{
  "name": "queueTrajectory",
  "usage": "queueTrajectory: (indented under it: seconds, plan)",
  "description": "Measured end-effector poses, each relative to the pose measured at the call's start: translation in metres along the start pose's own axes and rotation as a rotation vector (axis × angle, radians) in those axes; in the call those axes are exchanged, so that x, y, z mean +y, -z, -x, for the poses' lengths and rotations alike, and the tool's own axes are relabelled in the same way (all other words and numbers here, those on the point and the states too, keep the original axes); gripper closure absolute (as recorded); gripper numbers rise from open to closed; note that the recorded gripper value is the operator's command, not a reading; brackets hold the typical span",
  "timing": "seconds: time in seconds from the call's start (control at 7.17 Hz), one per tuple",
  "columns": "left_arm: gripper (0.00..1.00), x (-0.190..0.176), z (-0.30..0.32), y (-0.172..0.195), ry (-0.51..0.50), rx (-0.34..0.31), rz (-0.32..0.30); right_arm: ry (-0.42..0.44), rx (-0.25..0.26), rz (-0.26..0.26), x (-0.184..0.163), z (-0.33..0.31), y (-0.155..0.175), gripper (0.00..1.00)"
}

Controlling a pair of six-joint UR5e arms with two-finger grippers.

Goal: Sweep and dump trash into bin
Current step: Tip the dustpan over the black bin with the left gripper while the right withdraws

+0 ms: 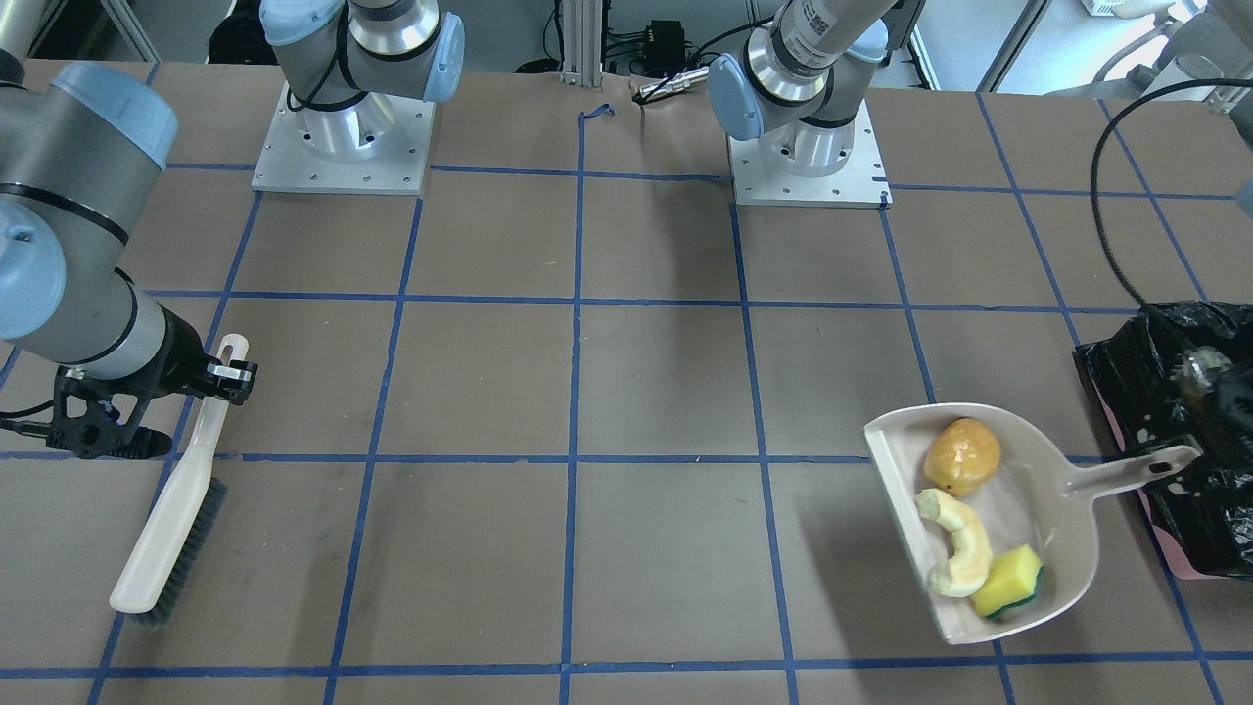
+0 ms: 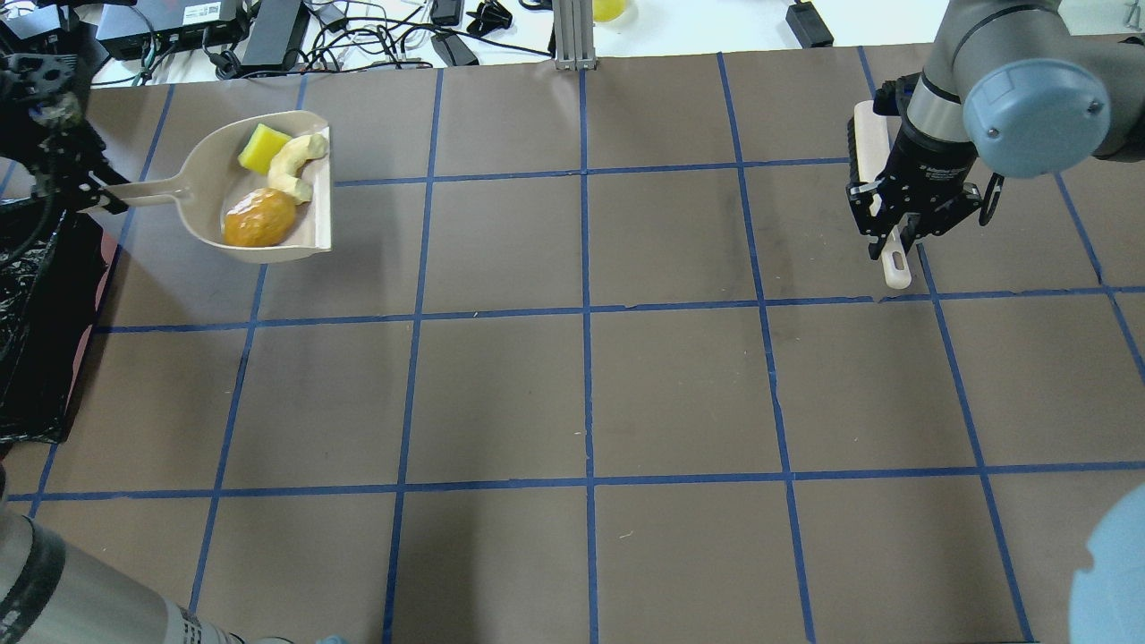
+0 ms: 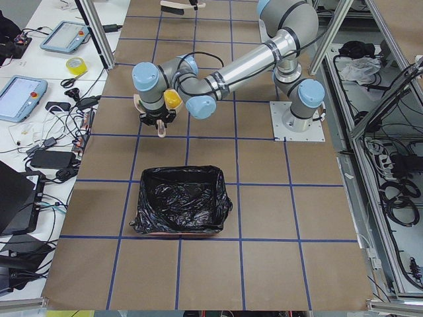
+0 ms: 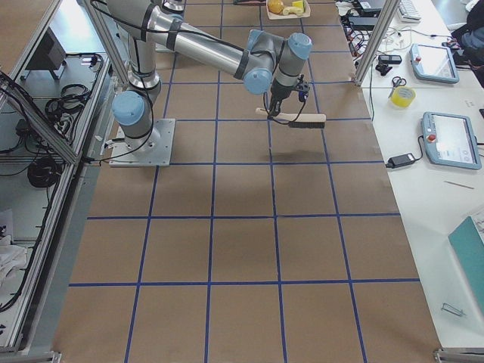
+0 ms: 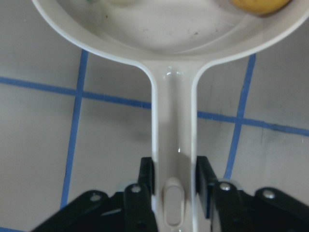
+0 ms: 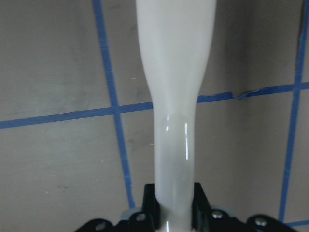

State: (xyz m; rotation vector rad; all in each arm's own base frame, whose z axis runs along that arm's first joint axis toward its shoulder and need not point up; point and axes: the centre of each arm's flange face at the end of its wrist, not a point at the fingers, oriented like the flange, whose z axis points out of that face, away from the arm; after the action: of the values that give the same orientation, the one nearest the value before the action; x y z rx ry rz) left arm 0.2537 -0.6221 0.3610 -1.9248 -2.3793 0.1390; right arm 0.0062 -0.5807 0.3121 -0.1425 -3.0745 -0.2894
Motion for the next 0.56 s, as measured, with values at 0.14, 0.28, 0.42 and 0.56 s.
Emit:
queueTrajectory:
  seconds: [0.14,0.28,0.42,0.56]
  plan:
    - [0.88,0.064,-0.012,0.011,0.022,-0.006,0.007,0.023,0.006,-0.003,-0.011,-0.019,-0.013,1.0]
    - [0.88,0.117,-0.024,0.028,0.052,-0.019,0.015,0.048,0.004,-0.004,-0.023,-0.038,-0.028,1.0]
    - [0.88,0.16,-0.034,0.051,0.09,-0.037,0.026,0.076,0.002,-0.007,-0.033,-0.052,-0.042,1.0]
    - [0.89,0.192,-0.043,0.074,0.125,-0.058,0.041,0.088,0.002,-0.01,-0.04,-0.058,-0.052,1.0]
